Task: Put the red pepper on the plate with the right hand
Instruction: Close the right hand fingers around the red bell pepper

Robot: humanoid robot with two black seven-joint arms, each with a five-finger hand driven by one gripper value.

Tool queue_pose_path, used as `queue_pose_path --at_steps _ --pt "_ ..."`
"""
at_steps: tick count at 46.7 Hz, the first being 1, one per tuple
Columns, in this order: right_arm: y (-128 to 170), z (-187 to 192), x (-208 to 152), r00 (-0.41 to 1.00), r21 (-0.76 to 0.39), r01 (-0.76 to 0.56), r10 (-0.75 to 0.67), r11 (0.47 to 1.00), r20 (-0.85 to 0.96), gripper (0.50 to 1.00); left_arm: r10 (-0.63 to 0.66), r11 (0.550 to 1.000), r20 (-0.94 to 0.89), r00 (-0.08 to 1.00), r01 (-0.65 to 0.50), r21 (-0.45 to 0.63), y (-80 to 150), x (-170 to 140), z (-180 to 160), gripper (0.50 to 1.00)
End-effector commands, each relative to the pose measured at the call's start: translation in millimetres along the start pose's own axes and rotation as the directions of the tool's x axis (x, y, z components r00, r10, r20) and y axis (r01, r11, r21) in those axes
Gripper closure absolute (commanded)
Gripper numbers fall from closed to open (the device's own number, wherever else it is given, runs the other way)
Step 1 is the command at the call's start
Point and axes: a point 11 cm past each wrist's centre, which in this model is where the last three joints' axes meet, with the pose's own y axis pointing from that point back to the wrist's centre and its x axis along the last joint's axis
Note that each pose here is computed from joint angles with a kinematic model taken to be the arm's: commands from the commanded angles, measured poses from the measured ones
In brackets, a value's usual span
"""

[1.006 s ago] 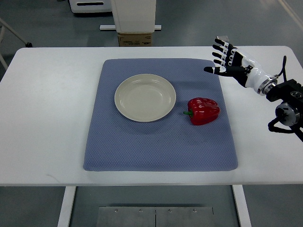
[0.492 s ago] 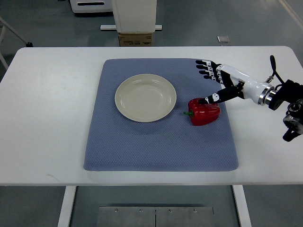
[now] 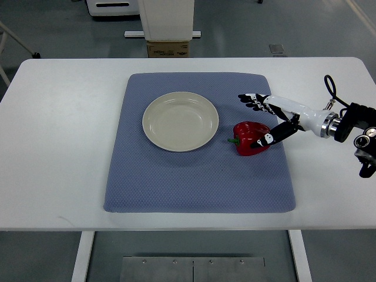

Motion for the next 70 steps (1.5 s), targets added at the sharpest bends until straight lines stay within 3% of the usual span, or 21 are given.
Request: queue_pose_path --at_steps 1,27,43,70 --pt "0 2 -3 1.000 -0.011 0.012 -0.013 1.000 -0.019 0.515 0.000 1.000 0.000 1.000 0.000 0.000 0 0 0 0.500" --pt "1 22 -7 0.996 -0.087 0.005 -0.013 0.996 -0.085 0.565 0.000 1.000 0.000 1.000 0.000 0.000 0 0 0 0.500" --pt "0 24 -10 0.996 -0.089 0.013 -0.021 0.996 -0.084 0.620 0.000 1.000 0.000 1.000 0.000 0.000 0 0 0 0.500" --pt "-4 21 -15 0.996 -0.079 0.024 -0.030 0.997 -0.080 0.670 0.000 1.000 0.000 1.000 0.000 0.000 0 0 0 0.500"
